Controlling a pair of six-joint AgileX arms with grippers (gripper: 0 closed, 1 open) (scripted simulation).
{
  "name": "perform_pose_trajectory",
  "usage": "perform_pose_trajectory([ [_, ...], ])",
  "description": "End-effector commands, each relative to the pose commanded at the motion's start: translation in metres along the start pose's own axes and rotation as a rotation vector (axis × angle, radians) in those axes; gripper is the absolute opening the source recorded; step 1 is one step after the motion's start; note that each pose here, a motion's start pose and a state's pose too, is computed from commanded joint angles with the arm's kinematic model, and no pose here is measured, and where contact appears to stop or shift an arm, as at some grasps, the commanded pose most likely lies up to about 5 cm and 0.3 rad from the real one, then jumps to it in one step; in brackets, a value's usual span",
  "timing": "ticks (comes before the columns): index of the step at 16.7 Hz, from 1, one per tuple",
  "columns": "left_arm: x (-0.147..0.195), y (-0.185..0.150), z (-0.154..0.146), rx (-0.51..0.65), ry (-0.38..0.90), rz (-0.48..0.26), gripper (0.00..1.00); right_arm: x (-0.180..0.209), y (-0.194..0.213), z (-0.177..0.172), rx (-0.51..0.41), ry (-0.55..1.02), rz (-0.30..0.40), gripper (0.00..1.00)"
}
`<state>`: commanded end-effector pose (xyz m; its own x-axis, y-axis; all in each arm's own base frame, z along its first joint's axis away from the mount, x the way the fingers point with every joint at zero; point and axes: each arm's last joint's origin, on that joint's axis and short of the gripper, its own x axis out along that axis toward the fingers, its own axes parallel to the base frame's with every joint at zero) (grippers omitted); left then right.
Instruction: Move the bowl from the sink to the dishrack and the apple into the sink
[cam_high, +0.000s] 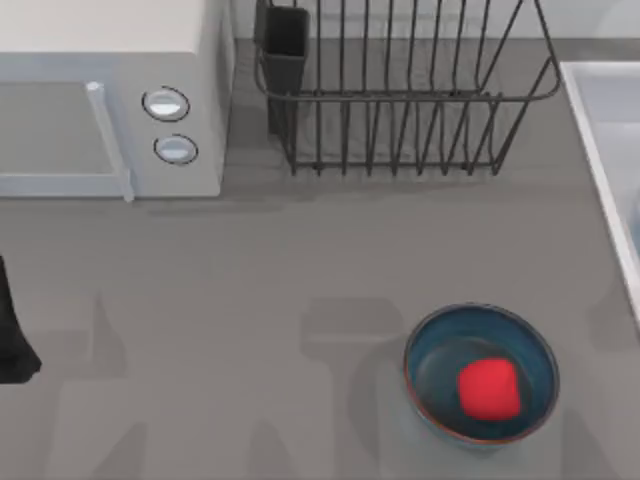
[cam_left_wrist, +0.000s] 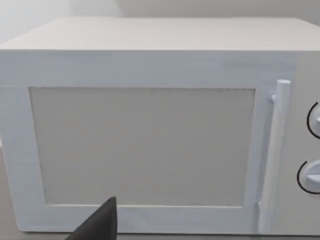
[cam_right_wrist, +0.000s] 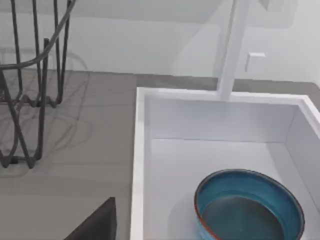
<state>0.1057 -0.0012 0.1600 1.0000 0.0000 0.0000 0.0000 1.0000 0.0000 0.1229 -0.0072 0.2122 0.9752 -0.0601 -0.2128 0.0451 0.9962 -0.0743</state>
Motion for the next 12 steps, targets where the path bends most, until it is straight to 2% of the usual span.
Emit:
perform_pose_trajectory([
  [3, 0.000, 0.000, 0.000, 0.000, 0.000, 0.000, 1.00, 0.024, -0.009, 0.047, -0.037, 0.149, -0.032, 1.00],
  [7, 0.000, 0.000, 0.000, 0.000, 0.000, 0.000, 1.00, 0.084, -0.026, 0.095, -0.080, 0.376, -0.059, 1.00],
  [12, 0.000, 0.000, 0.000, 0.000, 0.000, 0.000, 1.00, 0.186, -0.058, 0.117, -0.105, 0.662, -0.054, 1.00],
])
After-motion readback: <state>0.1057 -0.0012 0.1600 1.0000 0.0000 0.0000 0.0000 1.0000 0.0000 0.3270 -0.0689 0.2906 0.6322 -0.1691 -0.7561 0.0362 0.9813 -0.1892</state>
